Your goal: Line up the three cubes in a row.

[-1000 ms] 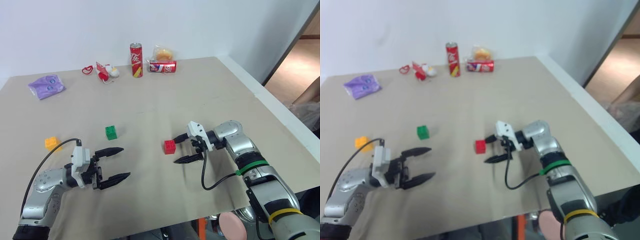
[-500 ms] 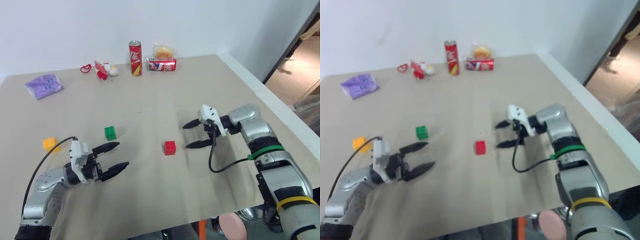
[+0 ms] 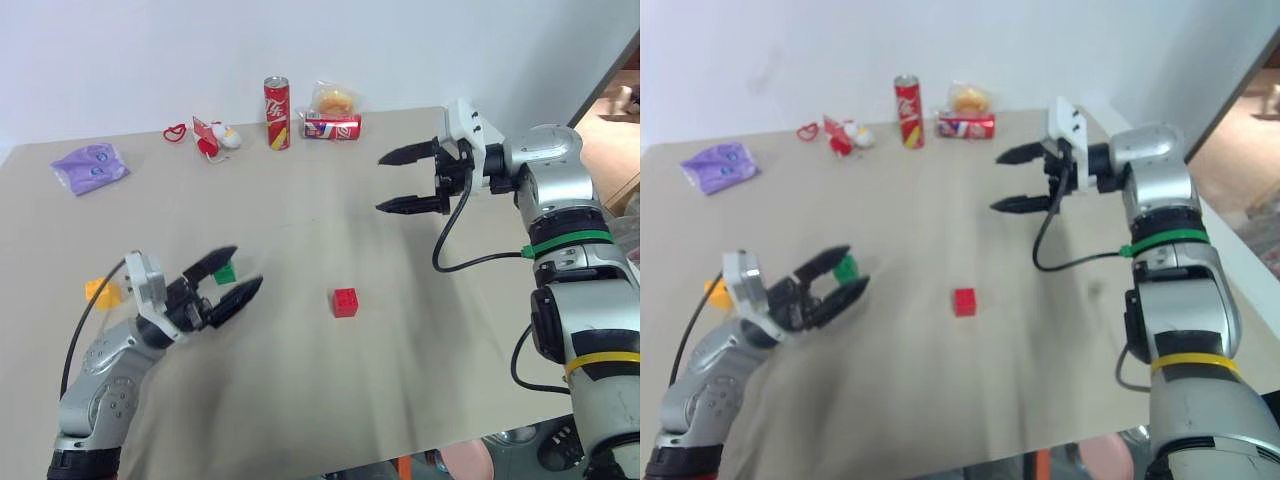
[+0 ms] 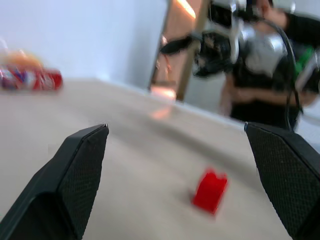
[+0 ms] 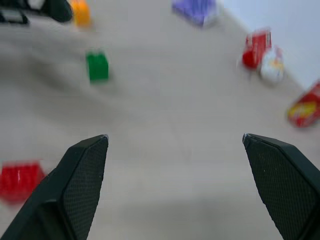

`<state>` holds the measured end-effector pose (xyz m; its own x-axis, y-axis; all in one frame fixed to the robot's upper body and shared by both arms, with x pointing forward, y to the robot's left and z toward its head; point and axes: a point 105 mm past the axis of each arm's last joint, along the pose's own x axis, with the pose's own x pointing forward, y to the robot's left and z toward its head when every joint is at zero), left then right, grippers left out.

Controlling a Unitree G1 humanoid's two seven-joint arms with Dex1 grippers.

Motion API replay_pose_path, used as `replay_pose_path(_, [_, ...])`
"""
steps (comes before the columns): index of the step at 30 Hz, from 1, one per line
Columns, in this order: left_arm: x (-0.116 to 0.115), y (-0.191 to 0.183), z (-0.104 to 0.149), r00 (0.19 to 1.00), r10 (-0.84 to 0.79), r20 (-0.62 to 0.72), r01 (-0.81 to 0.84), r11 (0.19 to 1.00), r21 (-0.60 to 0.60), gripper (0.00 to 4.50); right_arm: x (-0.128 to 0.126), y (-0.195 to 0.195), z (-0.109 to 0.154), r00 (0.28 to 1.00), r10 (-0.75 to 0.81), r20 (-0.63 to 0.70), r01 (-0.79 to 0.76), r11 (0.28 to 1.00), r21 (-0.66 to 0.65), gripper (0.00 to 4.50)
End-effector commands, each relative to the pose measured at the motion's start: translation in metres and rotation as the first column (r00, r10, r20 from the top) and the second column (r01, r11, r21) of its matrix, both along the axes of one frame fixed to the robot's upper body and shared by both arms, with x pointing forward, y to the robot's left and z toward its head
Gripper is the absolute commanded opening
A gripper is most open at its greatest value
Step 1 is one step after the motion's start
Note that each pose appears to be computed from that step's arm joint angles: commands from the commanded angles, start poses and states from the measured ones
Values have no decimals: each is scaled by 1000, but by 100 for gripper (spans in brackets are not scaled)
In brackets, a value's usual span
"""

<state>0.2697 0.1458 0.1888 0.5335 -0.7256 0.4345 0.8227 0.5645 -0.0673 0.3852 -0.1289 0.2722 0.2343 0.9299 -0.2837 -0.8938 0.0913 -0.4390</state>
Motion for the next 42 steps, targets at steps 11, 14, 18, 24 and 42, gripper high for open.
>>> replay_pose_path(11, [18,44,-24,977,204,-70,-176,942,287,450,-61,46,-20,985,170,-33,-164,978,128,447])
replay_pose_path(14, [18,46,-23,974,214,-78,-183,939,291,450,-64,45,-22,987,153,-50,-143,977,159,447])
replay_pose_path(18, [21,51,-27,971,223,-90,-184,931,316,450,-70,48,-25,987,152,-60,-139,973,185,447])
replay_pose_path(24, [32,64,-32,960,255,-118,-203,919,337,450,-79,54,-29,985,157,-73,-139,968,209,447])
replay_pose_path(42, [58,59,-81,949,257,-183,-138,860,492,450,-123,60,-44,976,162,-143,-126,965,231,447])
